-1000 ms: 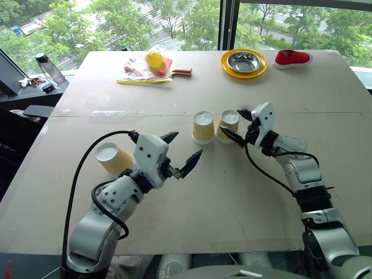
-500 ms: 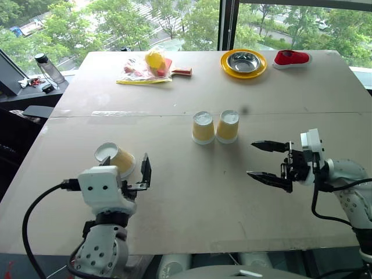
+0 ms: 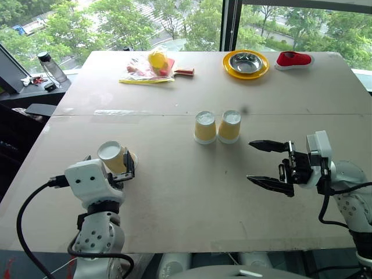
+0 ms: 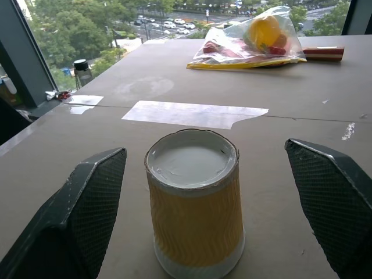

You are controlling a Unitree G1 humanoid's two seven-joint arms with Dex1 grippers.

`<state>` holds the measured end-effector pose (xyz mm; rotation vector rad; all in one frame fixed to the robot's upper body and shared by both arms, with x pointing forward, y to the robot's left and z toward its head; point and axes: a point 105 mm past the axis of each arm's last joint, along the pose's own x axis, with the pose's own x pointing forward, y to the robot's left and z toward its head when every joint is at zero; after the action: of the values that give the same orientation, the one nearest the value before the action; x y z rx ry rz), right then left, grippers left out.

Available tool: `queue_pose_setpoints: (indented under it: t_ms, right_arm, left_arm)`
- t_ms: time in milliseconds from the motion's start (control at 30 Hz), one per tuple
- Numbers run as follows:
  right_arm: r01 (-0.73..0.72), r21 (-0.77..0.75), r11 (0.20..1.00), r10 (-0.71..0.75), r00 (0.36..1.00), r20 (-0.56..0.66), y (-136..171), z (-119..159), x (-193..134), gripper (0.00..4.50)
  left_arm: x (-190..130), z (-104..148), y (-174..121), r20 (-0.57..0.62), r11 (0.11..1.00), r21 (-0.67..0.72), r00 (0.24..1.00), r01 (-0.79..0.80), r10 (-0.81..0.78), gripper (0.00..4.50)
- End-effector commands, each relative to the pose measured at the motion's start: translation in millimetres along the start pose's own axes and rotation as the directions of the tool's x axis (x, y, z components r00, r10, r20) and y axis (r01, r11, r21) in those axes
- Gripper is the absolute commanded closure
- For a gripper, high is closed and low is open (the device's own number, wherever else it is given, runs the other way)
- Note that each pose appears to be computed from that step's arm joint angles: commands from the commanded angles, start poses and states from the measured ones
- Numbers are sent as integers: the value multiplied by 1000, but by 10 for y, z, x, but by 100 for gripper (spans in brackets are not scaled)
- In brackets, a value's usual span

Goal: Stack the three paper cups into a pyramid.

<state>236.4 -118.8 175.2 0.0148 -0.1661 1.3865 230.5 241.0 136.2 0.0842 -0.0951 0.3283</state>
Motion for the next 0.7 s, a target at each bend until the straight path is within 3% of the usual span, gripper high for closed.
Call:
queue_pose_setpoints:
  t_ms: [33,500,567,633,667,700]
  right_arm:
    - [-6,-41,999,8,999,35,47,125,24,6]
    - [2,-50,999,2,998,66,21,174,61,6]
    - [1,-46,999,2,997,73,23,184,66,0]
    - [-2,-46,999,5,998,70,26,186,68,0]
    - [-3,-46,999,6,998,69,26,186,67,0]
    - [-3,-47,999,6,998,68,26,187,68,0]
  left_arm:
    - [75,6,78,39,1000,22,999,-10,9,0]
    - [337,-112,189,74,999,53,997,4,-8,0]
    - [358,-114,216,80,998,56,997,5,-10,53]
    - [373,-111,227,85,998,58,996,10,-15,124]
    - [380,-109,226,87,998,58,996,14,-19,180]
    - [386,-107,224,89,998,59,996,19,-24,202]
